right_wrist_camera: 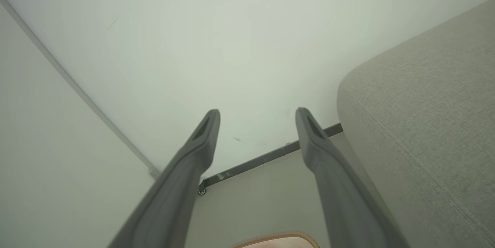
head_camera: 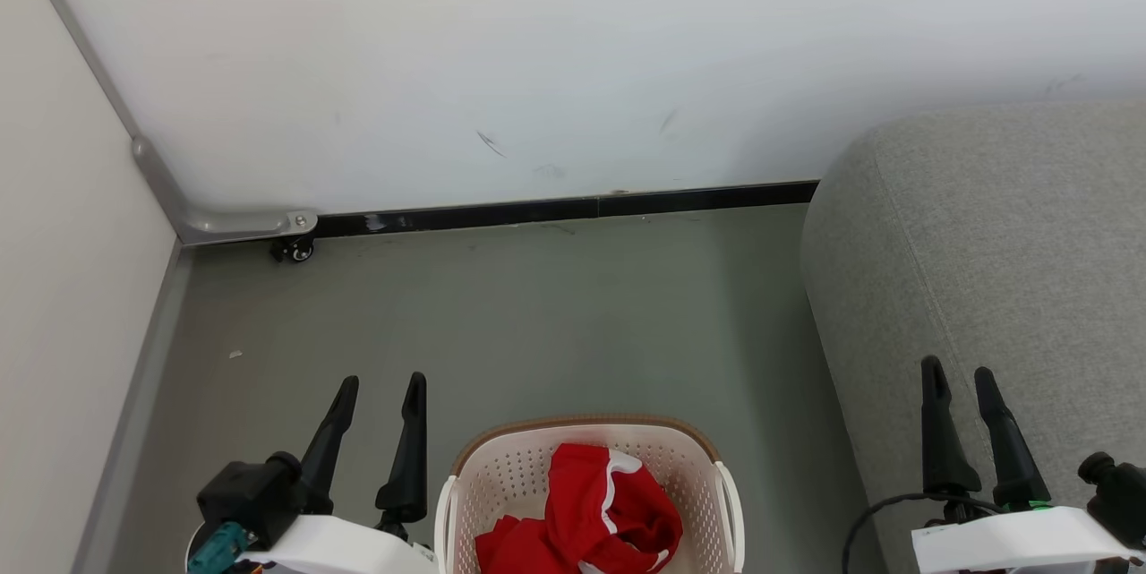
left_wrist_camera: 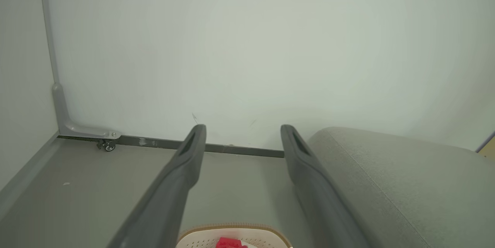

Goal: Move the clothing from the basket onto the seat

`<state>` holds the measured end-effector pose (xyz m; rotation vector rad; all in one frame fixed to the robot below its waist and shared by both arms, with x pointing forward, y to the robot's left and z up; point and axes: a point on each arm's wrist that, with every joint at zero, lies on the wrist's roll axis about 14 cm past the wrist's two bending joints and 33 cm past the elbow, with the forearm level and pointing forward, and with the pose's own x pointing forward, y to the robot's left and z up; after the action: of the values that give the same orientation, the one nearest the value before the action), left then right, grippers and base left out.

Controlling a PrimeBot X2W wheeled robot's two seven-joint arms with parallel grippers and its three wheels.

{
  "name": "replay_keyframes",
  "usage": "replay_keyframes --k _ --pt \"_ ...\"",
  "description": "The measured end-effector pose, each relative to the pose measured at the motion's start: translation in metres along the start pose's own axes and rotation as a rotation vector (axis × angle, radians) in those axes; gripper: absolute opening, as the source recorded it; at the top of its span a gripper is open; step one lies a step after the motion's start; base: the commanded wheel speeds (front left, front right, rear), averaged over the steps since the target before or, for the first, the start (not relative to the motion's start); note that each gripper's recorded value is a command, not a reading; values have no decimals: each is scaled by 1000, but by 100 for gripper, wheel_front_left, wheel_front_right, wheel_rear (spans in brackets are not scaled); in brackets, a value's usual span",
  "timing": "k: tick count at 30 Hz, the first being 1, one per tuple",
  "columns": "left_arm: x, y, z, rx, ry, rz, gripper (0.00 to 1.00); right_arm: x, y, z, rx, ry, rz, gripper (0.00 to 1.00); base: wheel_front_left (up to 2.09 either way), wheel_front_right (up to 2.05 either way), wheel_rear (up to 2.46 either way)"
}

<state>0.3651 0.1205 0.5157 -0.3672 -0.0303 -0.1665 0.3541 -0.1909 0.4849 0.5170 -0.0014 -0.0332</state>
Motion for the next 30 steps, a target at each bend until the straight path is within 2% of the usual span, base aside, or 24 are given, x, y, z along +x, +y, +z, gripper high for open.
replay_keyframes --k 6,19,30 --pt "-2 1 -3 126 -2 8 100 0 2 -1 -99 -2 18 100 0 0 0" --pt "-7 6 -13 313 0 37 100 -1 6 -5 -269 -1 52 100 0 0 0" --pt "-11 22 -28 295 52 99 100 -2 1 -11 -284 19 43 100 0 0 0"
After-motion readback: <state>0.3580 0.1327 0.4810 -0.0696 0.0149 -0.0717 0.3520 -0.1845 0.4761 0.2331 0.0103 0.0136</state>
